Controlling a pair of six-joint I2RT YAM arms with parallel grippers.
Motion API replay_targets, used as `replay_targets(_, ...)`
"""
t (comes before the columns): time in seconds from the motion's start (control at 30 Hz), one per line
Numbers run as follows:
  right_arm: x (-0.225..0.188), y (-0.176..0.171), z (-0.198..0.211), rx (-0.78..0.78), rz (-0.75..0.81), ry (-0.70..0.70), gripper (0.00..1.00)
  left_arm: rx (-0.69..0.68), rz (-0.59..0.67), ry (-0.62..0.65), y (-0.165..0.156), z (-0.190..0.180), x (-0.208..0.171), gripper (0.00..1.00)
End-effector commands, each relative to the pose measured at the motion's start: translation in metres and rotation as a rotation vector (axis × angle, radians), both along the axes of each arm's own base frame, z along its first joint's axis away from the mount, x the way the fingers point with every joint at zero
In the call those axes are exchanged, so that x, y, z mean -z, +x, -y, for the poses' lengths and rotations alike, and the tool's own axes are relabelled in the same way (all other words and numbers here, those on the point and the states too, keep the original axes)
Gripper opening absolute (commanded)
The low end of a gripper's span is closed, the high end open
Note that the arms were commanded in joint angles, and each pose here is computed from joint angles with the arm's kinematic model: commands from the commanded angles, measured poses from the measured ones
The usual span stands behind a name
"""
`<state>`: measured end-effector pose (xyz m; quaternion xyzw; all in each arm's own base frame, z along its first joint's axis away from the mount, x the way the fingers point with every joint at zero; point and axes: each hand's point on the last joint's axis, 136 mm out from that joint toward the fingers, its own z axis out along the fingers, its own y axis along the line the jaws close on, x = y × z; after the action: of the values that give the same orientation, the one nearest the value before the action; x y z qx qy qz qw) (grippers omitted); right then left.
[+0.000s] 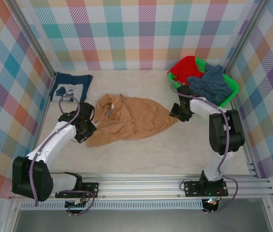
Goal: Fold and stack the t-shirts
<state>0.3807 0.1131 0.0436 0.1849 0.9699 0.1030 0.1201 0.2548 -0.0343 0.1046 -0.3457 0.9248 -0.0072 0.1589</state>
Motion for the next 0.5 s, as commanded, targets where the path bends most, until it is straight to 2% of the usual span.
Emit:
replay_targets(0.0, 0.011, -0.01, 0.006, 0.04, -0.07, -0.041, 0.35, 0.011, -0.046, 0.004, -0.009, -0.004, 0.007, 0.0)
replay_targets(0.27, 0.015, -0.002, 0.003, 0.032, -0.081, -0.045, 0.33, 0.018, -0.059, -0.024, -0.016, 0.0, 0.014, 0.0)
replay_targets(0.37, 0.021, -0.012, 0.01, 0.071, -0.144, -0.077, 0.28, 0.018, -0.059, -0.025, -0.016, 0.0, 0.013, 0.0)
replay_targets(0.47, 0.026, -0.022, 0.013, 0.11, -0.142, -0.073, 0.29, 0.013, -0.053, -0.028, -0.015, 0.001, 0.013, 0.0)
